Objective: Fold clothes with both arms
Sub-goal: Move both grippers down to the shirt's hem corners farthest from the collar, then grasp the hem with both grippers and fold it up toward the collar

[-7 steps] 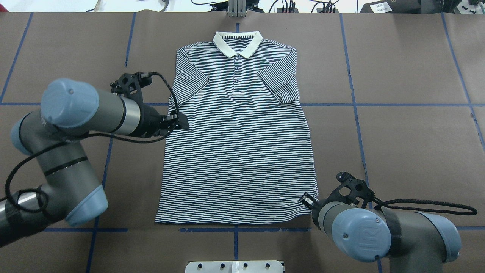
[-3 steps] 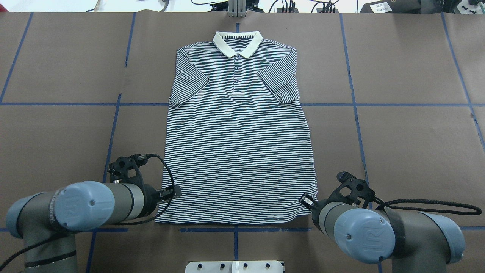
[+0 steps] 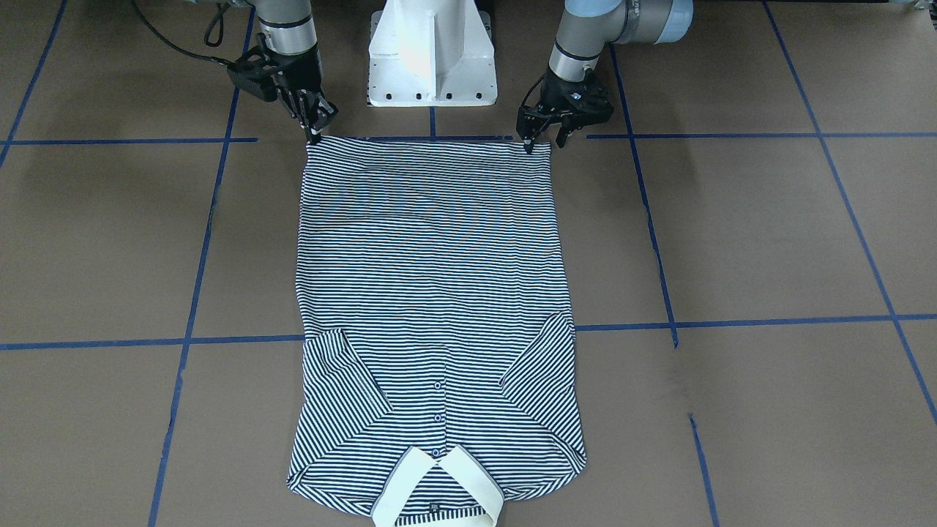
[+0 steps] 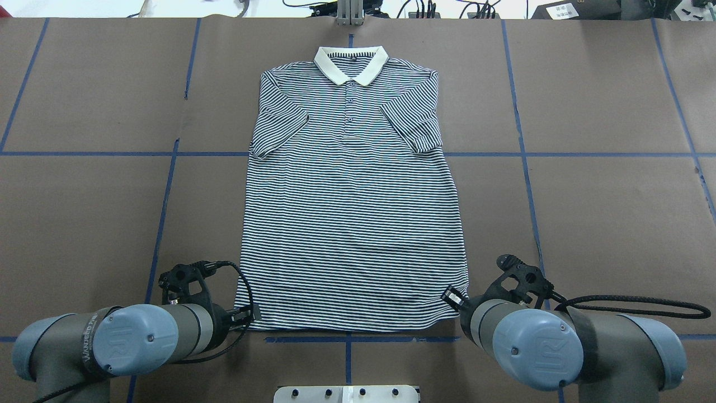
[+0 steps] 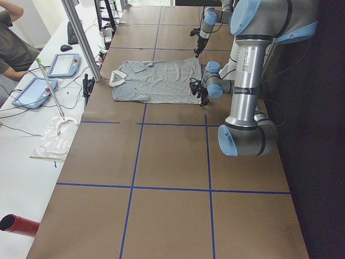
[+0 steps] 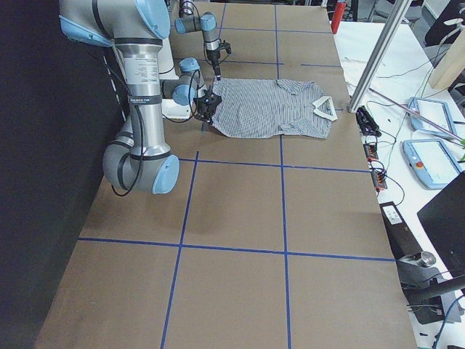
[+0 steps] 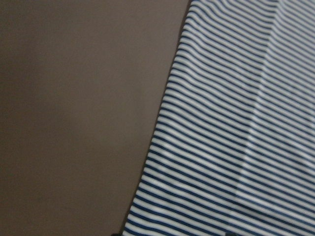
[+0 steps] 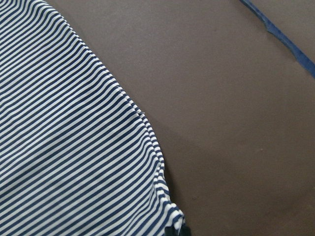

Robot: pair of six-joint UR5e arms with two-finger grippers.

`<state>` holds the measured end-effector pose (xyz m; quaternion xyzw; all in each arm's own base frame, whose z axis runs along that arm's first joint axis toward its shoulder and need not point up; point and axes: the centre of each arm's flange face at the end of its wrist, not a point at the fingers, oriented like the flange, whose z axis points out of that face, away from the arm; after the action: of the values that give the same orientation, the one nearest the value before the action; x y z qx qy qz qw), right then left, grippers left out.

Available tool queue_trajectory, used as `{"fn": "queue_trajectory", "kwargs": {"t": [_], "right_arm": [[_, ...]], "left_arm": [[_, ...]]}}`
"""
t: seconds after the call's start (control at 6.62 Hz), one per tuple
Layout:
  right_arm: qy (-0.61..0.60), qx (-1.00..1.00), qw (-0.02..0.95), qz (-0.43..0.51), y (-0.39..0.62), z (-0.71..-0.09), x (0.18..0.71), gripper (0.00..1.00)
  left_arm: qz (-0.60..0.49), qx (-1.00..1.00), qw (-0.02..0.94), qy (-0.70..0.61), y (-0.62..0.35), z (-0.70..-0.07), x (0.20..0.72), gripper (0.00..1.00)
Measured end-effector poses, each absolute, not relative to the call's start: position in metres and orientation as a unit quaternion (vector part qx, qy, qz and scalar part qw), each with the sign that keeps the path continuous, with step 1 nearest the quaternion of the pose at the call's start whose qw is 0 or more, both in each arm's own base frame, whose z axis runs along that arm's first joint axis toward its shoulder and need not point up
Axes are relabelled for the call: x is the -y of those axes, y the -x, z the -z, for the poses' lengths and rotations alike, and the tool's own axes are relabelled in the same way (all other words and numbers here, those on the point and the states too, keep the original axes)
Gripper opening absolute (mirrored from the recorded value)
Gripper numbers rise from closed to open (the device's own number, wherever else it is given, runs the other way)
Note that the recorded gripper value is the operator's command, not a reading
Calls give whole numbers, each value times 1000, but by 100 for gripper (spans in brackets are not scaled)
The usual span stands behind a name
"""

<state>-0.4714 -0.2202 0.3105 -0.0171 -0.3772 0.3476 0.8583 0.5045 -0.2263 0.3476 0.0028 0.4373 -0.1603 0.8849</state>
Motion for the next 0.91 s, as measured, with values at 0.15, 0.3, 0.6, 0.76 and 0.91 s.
{"fn": "queue_trajectory", "kwargs": {"t": [0.15, 0.3, 0.6, 0.76, 0.91], "right_arm": [[17, 378, 858, -347, 471, -310, 220, 0], [17, 378, 858, -347, 472, -309, 220, 0], [18, 378, 858, -347, 472, -309, 220, 0], [19, 379, 858, -346, 471, -308, 218, 0], [22, 386, 857, -340, 467, -302, 212, 0]], "left_arm": [[161, -435, 886, -2, -505, -348, 225, 0], [163, -433, 887, 0, -504, -348, 225, 0], [165, -435, 885, 1, -500, -341, 224, 0], [164, -443, 881, 2, -492, -327, 223, 0], [167, -450, 877, 6, -481, -311, 219, 0]]}}
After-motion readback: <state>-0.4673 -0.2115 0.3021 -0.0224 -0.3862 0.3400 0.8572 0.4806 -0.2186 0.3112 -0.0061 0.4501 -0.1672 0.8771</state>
